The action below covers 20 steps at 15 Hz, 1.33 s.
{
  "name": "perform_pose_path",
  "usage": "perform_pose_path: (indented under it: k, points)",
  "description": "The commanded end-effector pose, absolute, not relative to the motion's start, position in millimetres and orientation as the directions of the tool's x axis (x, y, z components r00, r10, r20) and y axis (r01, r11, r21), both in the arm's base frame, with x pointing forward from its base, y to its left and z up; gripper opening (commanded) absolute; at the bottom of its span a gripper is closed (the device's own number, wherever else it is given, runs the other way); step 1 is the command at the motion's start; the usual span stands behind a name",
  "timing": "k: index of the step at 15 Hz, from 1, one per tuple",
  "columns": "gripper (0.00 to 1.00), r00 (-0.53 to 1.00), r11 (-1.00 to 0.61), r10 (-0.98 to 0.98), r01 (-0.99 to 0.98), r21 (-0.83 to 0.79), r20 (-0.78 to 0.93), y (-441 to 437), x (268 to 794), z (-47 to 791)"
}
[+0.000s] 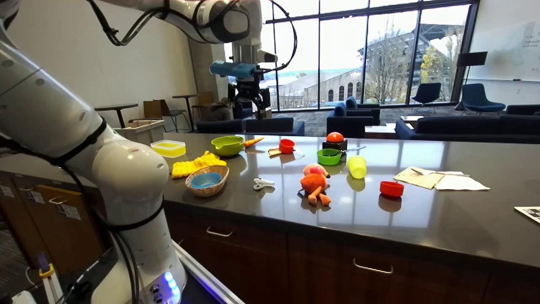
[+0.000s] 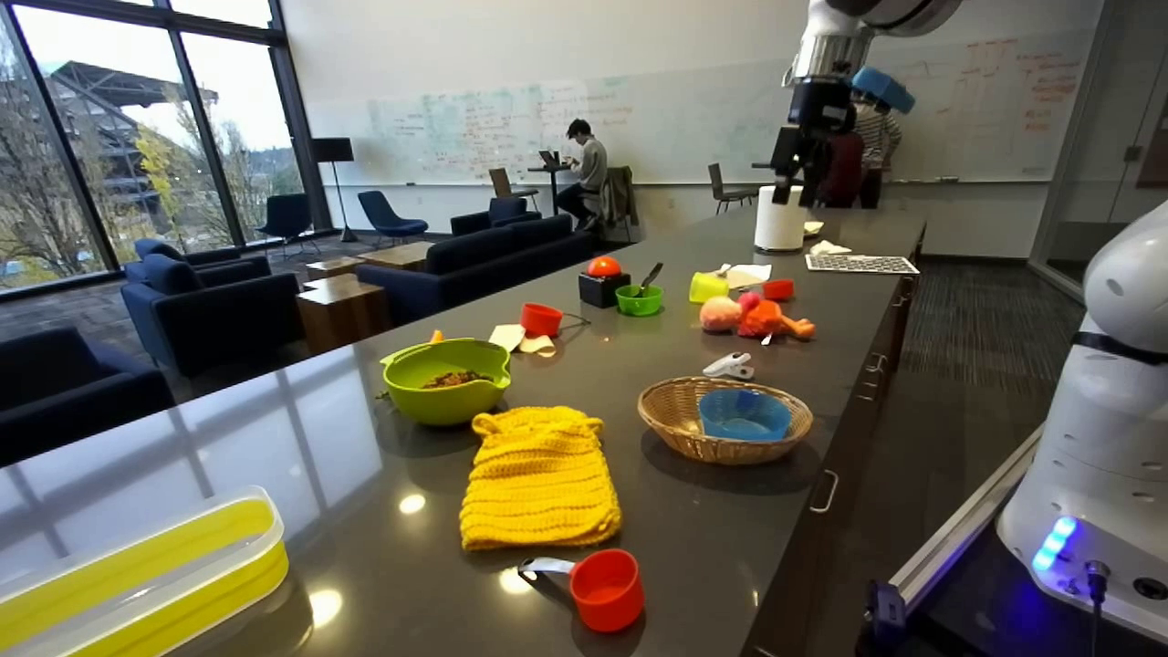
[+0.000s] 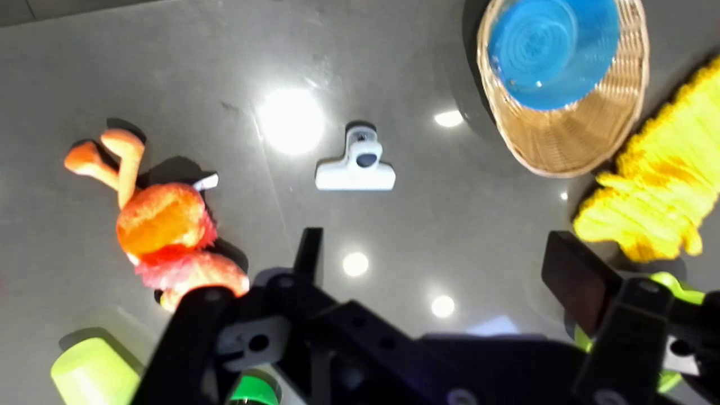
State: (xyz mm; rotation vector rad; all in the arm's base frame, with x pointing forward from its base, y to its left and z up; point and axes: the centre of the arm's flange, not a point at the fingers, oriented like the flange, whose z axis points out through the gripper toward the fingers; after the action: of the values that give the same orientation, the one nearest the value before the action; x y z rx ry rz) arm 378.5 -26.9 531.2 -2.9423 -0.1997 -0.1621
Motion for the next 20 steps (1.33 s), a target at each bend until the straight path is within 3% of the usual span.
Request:
perform_pose_path:
  k: [1, 7, 12, 16, 20]
  points:
    - [1.00, 0.960, -0.951, 0.036, 0.118, -0.285, 0.277, -55, 377, 590]
    - [1.00, 0.881, -0.910, -0.313, -0.172, -0.376, 0.355, -113, 431, 662]
    - [1.00, 0.776, -0.822, -0.548, -0.429, -0.373, 0.314, -159, 479, 653]
    - [1.00, 0.757, -0.769, -0.631, -0.580, -0.270, 0.169, -159, 501, 606]
    - [1.00, 0.829, -0.819, -0.559, -0.557, -0.139, -0.034, -112, 495, 528]
